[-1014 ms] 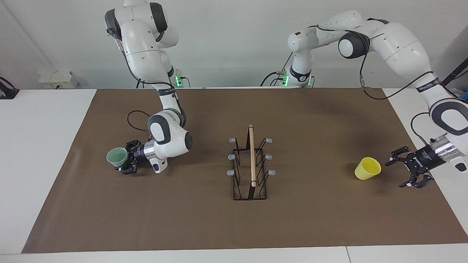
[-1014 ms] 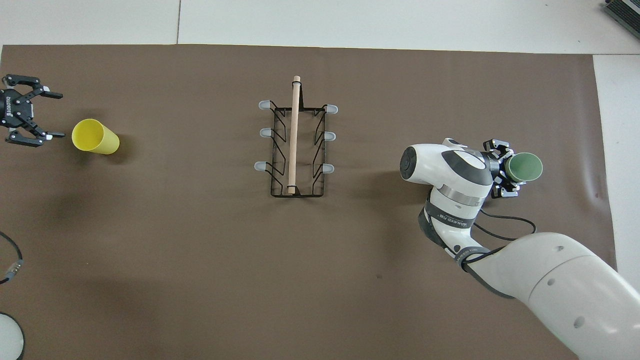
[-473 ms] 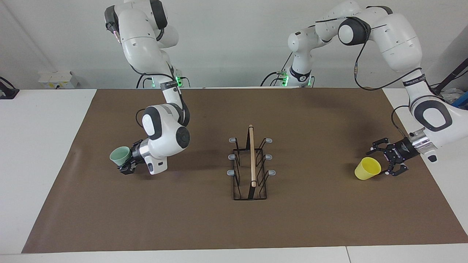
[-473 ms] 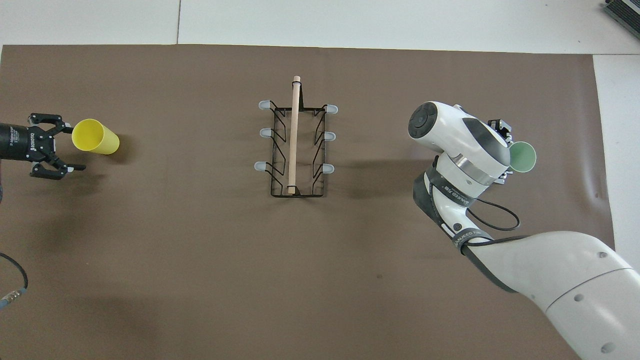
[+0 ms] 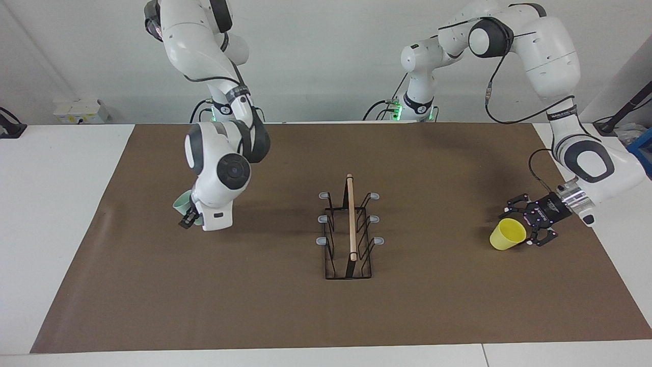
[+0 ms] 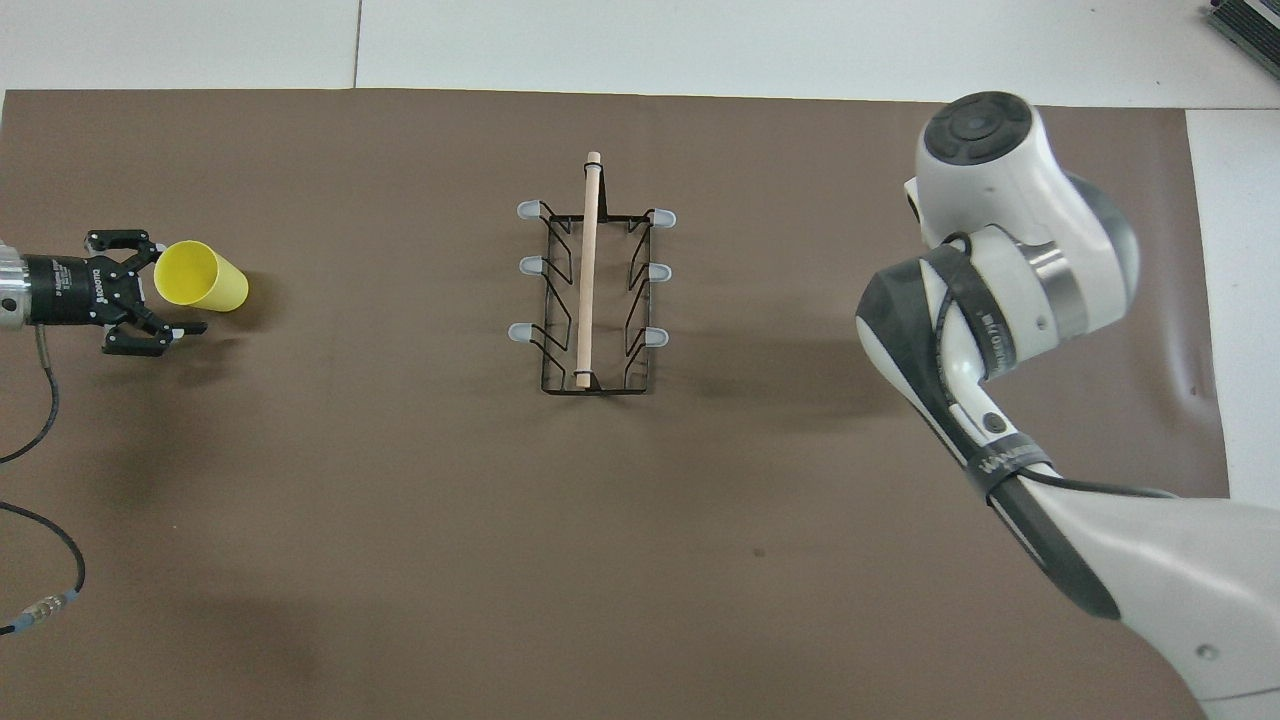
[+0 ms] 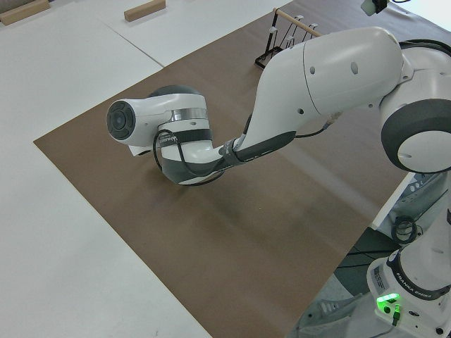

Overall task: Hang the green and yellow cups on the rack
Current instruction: 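Lift the green cup with the right gripper while the left gripper lifts the yellow cup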

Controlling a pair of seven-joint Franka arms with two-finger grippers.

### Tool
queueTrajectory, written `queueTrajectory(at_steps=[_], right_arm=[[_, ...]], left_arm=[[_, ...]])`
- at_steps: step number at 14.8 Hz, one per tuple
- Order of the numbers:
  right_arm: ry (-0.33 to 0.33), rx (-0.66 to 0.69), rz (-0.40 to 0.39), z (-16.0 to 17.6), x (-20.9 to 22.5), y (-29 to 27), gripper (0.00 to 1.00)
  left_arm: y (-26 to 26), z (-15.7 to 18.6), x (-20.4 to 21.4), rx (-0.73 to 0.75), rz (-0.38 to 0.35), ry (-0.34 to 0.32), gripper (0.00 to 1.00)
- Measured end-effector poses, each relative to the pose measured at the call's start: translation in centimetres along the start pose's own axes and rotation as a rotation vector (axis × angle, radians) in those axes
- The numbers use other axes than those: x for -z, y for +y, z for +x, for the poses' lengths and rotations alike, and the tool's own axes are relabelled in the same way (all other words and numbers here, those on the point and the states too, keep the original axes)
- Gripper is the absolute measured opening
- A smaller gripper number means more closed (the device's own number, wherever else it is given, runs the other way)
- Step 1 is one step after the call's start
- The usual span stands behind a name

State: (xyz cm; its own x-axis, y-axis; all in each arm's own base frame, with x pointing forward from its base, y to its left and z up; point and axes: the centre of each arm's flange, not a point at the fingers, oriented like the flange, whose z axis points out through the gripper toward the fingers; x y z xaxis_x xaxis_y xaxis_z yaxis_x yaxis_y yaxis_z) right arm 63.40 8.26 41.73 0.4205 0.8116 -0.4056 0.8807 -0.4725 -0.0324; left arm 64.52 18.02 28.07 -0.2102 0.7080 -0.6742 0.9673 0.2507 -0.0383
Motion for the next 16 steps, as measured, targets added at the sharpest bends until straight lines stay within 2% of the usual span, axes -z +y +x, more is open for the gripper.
queueTrajectory(at_steps=[2, 4, 9, 13, 16], right_arm=[[0.178, -0.004, 0.046, -3.4, 3.3, 0.2, 0.69], [0.316, -0.009, 0.080, -4.7, 5.9, -0.5, 0.69], [0.628, 0.054, 0.140, -3.3, 9.5, -2.9, 0.69], [0.928, 0.100, 0.130, -2.7, 10.1, -5.3, 0.69], [1.099, 0.079, 0.118, -2.8, 9.5, -6.5, 0.69]], left_arm=[[0.2, -0.5, -0.7, 0.001, -0.025, 0.005, 1.00], [0.2, -0.5, -1.6, 0.007, -0.047, 0.016, 1.00], [0.0, -0.6, -2.5, 0.020, -0.059, 0.009, 1.00], [-0.1, -0.9, -2.8, 0.007, -0.055, 0.000, 1.00], [-0.4, -1.9, -2.8, -0.101, -0.032, -0.020, 0.71]])
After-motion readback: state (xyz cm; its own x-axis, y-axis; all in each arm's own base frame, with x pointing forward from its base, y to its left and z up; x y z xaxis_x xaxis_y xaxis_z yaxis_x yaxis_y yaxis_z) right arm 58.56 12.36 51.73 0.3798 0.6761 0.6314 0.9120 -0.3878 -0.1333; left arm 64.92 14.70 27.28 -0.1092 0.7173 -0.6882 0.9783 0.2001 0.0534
